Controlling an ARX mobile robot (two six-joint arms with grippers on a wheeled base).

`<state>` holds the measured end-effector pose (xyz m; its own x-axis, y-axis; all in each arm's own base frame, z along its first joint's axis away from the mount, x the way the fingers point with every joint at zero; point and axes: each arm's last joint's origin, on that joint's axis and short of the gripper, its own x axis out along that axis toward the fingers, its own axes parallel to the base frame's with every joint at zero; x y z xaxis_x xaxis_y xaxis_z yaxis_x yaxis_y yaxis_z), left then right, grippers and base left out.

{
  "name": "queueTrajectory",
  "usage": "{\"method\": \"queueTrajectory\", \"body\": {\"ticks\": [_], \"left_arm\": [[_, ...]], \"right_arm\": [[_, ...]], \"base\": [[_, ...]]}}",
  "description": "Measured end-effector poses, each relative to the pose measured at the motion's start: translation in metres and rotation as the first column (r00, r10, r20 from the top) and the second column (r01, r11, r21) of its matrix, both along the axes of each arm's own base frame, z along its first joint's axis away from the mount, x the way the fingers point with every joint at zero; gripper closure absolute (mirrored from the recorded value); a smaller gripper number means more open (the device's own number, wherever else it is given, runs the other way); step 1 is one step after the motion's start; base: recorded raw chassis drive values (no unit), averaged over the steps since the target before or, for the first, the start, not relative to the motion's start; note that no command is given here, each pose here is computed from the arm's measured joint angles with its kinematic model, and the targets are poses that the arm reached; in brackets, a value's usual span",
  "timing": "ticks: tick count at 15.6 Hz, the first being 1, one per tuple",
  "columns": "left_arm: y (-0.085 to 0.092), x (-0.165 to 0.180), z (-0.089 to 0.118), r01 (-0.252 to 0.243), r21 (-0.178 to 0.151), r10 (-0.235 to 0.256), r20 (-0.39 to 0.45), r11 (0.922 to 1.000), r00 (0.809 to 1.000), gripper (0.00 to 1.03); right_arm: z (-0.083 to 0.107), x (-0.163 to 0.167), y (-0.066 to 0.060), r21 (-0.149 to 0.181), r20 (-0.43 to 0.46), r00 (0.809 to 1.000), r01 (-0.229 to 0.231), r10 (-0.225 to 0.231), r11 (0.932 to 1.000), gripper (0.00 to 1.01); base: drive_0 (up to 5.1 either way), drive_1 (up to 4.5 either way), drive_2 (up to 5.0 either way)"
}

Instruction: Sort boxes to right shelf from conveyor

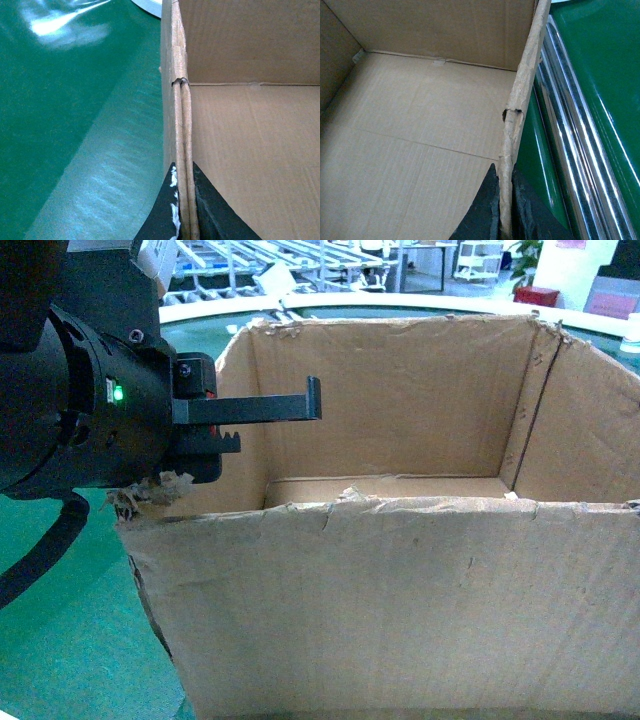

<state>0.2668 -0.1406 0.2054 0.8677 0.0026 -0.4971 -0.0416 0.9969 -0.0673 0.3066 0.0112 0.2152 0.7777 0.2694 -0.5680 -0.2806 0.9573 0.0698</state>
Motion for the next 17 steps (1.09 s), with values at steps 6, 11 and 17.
{"method": "queueTrajectory", "body": {"ticks": [6,11,17], "left_arm": [[-0.002,0.004,0.026,0.043,0.029,-0.046,0.113,0.9987,0.993,1.01],[-0.001,0.005,0.059,0.047,0.036,-0.055,0.245,0.9982,0.968,1.01],[0.001,0.003,0.072,0.035,0.047,-0.048,0.297,0.9983,0.954,1.01]], "right_arm": [[0.025,-0.003,-0.001,0.03,0.047,0.999,0.002,-0.003,0.9996,0.99],[0.062,-0.001,-0.003,0.036,0.191,0.982,-0.018,0.011,0.9992,0.99],[0.077,-0.005,-0.004,0.016,0.341,0.939,-0.063,0.053,0.9979,0.99]], "base": [[0.0,0.0,0.0],[0.0,0.0,0.0],[0.0,0.0,0.0]]}}
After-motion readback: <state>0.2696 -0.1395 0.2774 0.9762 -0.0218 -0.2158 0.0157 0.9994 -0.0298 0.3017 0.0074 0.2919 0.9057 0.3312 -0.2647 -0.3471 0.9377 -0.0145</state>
